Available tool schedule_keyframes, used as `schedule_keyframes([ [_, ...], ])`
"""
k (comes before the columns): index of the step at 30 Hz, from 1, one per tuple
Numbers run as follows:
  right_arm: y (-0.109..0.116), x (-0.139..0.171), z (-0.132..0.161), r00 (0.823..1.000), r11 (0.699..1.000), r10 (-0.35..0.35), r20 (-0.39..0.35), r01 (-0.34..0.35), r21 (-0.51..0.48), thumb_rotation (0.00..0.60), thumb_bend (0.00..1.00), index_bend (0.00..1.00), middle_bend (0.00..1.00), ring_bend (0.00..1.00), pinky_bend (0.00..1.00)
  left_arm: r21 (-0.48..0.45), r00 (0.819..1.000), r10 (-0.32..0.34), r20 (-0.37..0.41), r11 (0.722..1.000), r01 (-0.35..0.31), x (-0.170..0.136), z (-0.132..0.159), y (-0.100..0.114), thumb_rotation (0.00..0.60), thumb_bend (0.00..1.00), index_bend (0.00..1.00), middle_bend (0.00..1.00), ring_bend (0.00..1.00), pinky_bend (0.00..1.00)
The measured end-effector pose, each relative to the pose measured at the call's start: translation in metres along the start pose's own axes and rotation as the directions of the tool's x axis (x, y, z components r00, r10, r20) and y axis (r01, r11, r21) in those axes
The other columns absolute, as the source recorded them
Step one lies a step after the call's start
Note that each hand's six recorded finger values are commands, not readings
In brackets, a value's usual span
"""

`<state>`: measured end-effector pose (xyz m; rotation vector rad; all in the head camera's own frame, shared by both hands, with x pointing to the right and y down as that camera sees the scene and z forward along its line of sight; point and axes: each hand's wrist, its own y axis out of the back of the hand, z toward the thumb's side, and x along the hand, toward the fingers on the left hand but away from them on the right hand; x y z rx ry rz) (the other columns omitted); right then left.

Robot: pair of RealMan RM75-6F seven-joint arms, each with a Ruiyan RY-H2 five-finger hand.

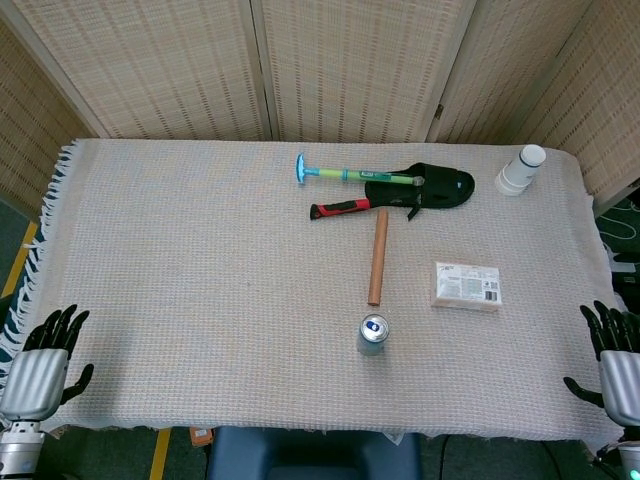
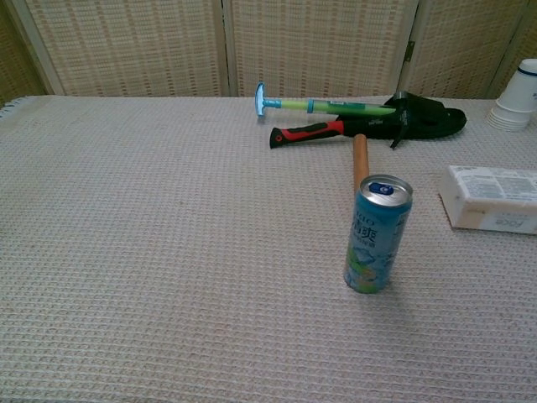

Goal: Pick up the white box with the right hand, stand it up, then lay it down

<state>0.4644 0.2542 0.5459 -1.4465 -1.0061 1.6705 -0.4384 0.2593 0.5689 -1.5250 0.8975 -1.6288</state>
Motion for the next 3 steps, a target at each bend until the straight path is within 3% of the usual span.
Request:
schedule_keyframes([
  [3,0.0013,-0.001,-0.003,1.0,1.0,-0.002,0.01,0.002,-0.011,0.6,0.0,0.0,0.0,0.0,0.0,-0.002,1.0,0.005,0.002,1.0,-0.005,-0.0006,0.0003,0.0013,0.6,0.35,0.1,0.0,0.0,0.15],
])
